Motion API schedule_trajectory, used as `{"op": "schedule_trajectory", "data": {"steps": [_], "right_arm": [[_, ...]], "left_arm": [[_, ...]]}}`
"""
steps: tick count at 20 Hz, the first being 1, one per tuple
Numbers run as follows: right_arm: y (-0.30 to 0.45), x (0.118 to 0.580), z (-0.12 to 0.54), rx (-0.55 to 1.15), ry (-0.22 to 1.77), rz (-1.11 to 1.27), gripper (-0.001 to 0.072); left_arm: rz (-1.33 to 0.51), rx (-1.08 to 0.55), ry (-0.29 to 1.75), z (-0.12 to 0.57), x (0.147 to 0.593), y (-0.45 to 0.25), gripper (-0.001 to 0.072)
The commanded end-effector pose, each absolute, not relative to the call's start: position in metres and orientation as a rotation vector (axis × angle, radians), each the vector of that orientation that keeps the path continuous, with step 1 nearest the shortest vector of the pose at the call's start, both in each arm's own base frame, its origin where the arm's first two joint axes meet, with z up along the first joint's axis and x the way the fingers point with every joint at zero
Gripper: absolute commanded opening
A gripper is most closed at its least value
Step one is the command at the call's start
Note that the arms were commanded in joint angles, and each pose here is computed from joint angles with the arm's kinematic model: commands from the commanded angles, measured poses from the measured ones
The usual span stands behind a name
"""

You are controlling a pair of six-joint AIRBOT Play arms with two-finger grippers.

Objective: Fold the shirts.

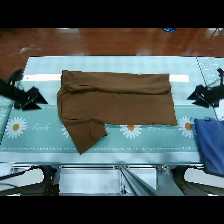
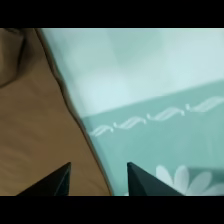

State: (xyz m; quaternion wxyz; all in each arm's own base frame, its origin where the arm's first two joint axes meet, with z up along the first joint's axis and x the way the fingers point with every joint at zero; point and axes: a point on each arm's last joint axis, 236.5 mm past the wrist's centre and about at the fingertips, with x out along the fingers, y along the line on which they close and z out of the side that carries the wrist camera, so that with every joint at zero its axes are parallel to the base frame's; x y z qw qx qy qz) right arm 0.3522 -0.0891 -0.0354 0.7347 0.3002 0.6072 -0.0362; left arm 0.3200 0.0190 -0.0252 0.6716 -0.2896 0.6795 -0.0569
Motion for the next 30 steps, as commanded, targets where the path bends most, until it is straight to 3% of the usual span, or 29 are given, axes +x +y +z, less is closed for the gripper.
{"op": "schedule_trajectory", "data": {"steps": [1,6,17,18,19,20,22,24,30], "right_arm": [[-0.073,0.320,-0.037,0.775,1.169,-0.075,0.0412],[-0.052,0.311,-0.027,0.812,1.145,-0.015,0.0412],[-0.053,0.325,-0.009,0.945,1.055,-0.008,0.0412],[-0.067,0.322,-0.009,0.963,1.038,-0.042,0.0412],[-0.081,0.313,-0.014,0.965,1.050,-0.087,0.0412],[-0.093,0.292,-0.027,0.952,1.121,-0.150,0.0412],[-0.089,0.248,-0.052,0.962,1.298,-0.222,0.0412],[-0.068,0.233,-0.064,0.991,1.366,-0.179,0.0412],[-0.026,0.246,-0.093,1.041,1.460,-0.081,0.0412]], "left_arm": [[-0.128,-0.941,1.257,-0.038,0.290,-0.001,0.0509],[-0.121,-1.026,1.377,-0.083,0.237,-0.031,0.0508],[-0.156,-0.885,1.528,-0.133,0.230,-0.102,0.0504],[-0.175,-0.867,1.551,-0.137,0.226,-0.106,0.0375],[-0.193,-0.853,1.560,-0.139,0.224,-0.107,0.0095],[-0.196,-0.849,1.556,-0.139,0.224,-0.107,0.0019],[-0.216,-0.839,1.539,-0.133,0.230,-0.106,0.0019],[-0.235,-0.836,1.526,-0.127,0.238,-0.106,0.0019],[-0.264,-0.829,1.515,-0.118,0.246,-0.108,0.0019]]}}
